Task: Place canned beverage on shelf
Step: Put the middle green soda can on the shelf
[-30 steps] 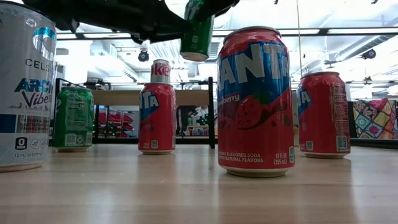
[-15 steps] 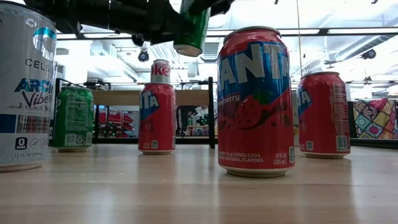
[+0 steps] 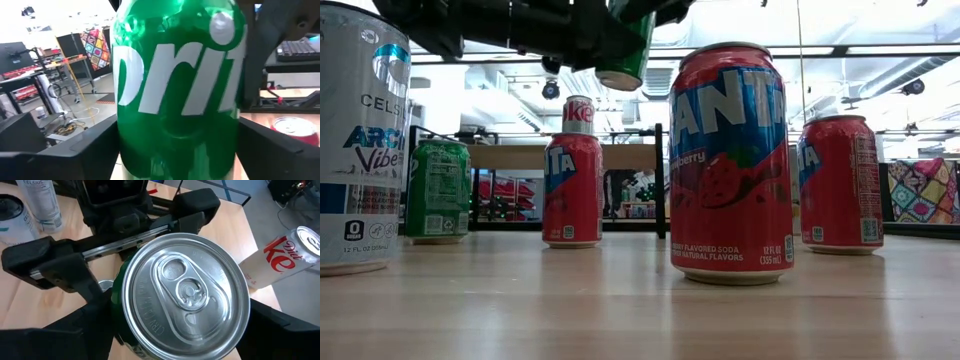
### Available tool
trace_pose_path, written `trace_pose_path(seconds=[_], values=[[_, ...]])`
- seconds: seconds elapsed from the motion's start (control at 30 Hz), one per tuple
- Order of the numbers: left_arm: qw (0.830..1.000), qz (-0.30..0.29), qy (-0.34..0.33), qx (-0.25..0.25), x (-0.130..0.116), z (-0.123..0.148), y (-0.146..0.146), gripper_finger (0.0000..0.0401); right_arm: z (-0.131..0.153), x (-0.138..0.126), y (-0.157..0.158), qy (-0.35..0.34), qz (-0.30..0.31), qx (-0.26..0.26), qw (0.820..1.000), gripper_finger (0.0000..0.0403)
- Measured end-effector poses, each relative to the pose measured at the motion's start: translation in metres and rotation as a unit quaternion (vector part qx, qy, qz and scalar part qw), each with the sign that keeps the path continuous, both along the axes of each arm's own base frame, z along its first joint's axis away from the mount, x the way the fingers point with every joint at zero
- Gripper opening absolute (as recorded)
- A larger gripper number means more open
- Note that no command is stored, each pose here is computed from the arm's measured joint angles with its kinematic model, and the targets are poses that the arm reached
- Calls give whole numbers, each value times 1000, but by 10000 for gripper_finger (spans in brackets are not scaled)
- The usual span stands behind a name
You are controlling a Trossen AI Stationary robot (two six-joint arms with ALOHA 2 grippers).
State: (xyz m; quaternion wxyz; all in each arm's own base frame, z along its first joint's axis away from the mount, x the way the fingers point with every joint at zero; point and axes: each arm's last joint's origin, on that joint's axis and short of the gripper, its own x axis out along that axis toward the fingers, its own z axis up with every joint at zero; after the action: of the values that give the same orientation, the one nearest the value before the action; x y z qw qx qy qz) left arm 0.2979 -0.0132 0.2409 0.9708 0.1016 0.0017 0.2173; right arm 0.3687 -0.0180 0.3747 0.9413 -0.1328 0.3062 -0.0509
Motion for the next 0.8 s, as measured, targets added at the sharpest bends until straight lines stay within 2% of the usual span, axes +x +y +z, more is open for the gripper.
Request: trace_pose_path(seconds=[0.1,0.3,0.57,0.8], values=[[1000,3,2,0,1,-1,0,287,-1,0,0,3,1,-2,1000,307],[1000,8,8,2,1,-2,0,287,1,1,0,-8,1,-5,1000,355],[999,49,12,2,-1,-4,5,287,7,-2,-1,-23,-12,-18,999,362],[997,75,-29,-4,-7,-5,15,287,20,-12,-3,-40,-48,-36,997,364]])
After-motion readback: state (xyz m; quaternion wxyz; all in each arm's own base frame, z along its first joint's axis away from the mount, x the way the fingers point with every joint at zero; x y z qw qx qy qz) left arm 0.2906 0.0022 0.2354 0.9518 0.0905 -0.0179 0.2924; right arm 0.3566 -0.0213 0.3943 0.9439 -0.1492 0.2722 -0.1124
